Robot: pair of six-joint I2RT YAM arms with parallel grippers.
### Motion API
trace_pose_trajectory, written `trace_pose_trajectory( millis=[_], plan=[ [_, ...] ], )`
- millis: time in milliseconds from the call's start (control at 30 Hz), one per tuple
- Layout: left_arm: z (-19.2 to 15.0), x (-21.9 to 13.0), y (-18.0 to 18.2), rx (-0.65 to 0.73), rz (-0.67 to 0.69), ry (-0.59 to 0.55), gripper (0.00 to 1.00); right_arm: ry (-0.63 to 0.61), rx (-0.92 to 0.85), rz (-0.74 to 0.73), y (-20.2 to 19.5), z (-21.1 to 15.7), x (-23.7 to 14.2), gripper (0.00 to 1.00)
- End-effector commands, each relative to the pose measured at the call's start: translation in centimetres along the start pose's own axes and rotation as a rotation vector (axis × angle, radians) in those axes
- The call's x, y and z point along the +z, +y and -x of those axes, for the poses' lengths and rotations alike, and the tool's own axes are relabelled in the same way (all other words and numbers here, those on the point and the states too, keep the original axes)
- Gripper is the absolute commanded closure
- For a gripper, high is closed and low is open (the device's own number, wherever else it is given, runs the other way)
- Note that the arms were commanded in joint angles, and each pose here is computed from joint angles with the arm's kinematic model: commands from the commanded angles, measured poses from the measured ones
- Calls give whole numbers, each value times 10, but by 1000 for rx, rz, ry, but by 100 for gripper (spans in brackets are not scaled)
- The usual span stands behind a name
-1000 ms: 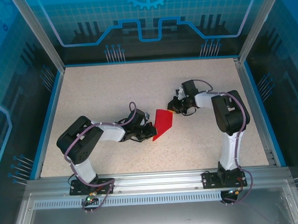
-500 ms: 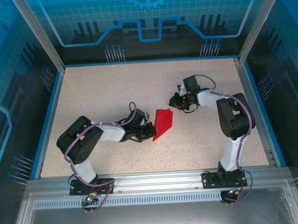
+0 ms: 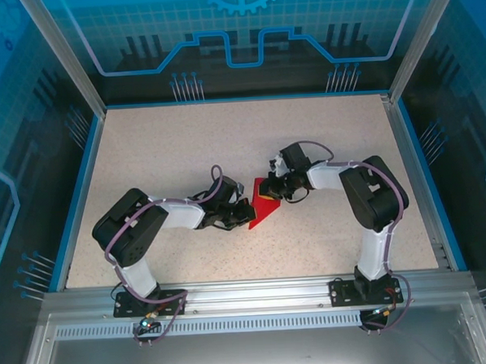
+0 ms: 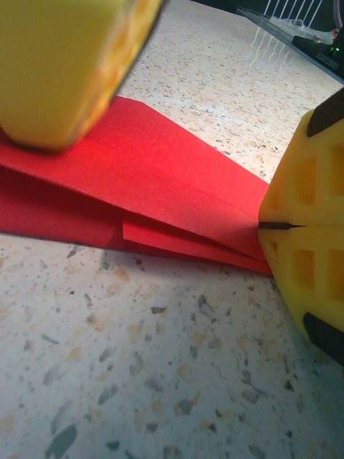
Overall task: Fold a paper plane with a square sheet of paper (pick it up from the middle)
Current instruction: Fourth fold the wing at the center of the table.
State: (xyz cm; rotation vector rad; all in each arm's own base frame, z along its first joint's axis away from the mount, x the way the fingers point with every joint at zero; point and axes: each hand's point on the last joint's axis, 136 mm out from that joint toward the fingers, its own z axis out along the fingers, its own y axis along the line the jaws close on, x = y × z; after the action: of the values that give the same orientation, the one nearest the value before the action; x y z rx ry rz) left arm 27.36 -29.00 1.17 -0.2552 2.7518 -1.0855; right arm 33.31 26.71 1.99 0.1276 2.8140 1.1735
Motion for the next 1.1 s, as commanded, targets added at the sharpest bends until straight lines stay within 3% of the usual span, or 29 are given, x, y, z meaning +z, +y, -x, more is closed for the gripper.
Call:
trace_pose_trajectory(
  millis=[0, 167, 333, 600, 1067],
  plan=[
    [-38, -5, 67, -73, 252, 123, 100, 31, 31, -51, -19, -10, 10, 89],
    [-30, -12, 52, -54, 222, 94, 99, 56, 92, -110, -49, -16, 14, 91],
    [-9, -21, 10, 0, 150, 65, 98, 61, 92, -130, -56, -20, 14, 91],
    [30, -29, -57, -48, -99, 16, 92, 59, 100, -130, -58, -20, 13, 91],
    [27, 9, -21, -191, -52, 53, 93, 51, 117, -118, -59, -21, 11, 91]
  ],
)
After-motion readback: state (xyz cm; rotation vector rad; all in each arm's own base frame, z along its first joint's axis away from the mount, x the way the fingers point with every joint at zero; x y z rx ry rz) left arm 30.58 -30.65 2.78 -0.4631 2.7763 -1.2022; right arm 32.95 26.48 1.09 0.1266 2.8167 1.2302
